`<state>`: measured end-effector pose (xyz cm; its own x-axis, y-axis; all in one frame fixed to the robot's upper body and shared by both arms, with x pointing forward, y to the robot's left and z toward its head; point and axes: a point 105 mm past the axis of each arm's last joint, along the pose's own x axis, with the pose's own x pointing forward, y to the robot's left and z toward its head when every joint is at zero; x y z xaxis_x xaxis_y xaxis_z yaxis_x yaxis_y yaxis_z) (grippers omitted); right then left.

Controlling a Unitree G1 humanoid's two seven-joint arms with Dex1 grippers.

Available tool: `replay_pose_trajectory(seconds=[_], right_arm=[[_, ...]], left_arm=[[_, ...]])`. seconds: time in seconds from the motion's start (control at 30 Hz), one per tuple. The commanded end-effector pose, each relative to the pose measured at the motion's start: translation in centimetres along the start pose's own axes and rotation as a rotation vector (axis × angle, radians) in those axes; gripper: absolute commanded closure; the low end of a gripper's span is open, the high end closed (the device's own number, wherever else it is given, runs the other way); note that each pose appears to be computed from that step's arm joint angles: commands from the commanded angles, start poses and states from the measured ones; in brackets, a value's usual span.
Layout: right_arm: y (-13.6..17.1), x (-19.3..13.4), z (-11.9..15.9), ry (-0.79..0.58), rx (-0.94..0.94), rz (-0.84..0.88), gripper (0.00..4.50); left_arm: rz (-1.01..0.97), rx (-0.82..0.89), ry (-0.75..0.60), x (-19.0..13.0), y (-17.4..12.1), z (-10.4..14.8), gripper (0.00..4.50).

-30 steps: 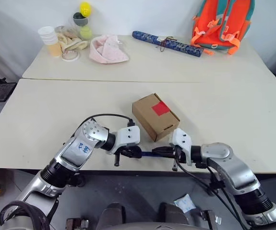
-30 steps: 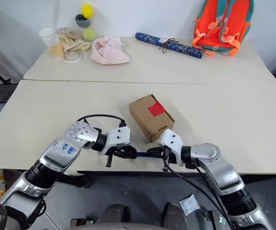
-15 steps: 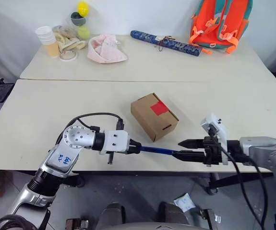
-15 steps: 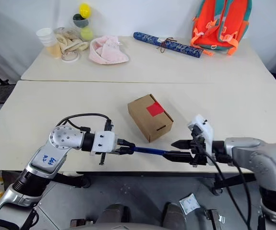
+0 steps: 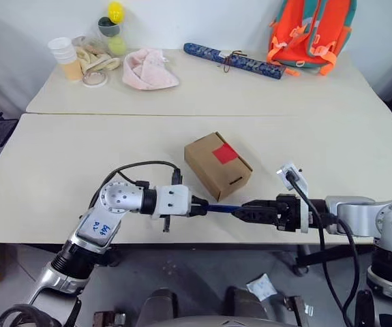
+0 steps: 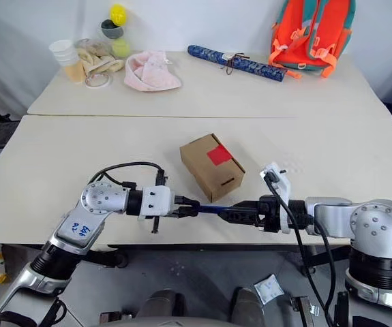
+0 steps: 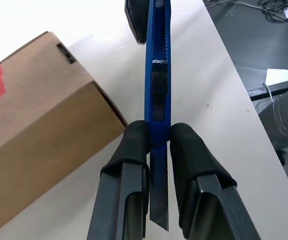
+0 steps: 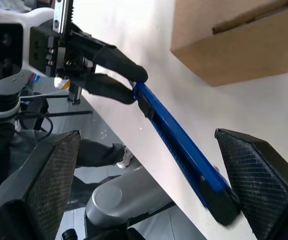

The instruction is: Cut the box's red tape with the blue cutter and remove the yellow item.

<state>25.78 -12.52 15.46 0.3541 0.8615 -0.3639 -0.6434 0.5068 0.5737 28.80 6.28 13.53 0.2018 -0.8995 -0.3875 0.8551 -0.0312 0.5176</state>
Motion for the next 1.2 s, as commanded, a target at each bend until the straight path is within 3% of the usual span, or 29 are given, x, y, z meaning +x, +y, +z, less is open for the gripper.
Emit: replay_pose_trajectory(seconds=[0.03,0.27,0.87,1.0,1.13,1.2], right_arm=[[0.26,0.02,0.05,-0.018,0.007,0.010,0.20],[0.12,0.53,-0.10,-0.024,0.014,0.000,2.15],[-0.01,0.82,0.39,-0.058,0.031,0.007,2.15],[-0.12,0.90,0.36,-0.057,0.034,0.005,3.01],[-0.19,0.98,0.31,-0.058,0.036,0.005,4.40],[-0.22,1.01,0.28,-0.057,0.037,0.006,4.39]], left_arm=[[0.020,0.040,-0.010,0.10,0.74,0.88,4.09],[0.026,0.040,-0.013,0.35,1.03,1.05,4.09],[0.014,0.033,-0.017,0.51,0.90,1.26,4.09],[0.016,0.035,-0.015,0.46,0.89,1.27,4.09],[0.016,0.034,-0.015,0.43,0.83,1.29,4.09],[0.018,0.032,-0.016,0.42,0.84,1.31,4.09]])
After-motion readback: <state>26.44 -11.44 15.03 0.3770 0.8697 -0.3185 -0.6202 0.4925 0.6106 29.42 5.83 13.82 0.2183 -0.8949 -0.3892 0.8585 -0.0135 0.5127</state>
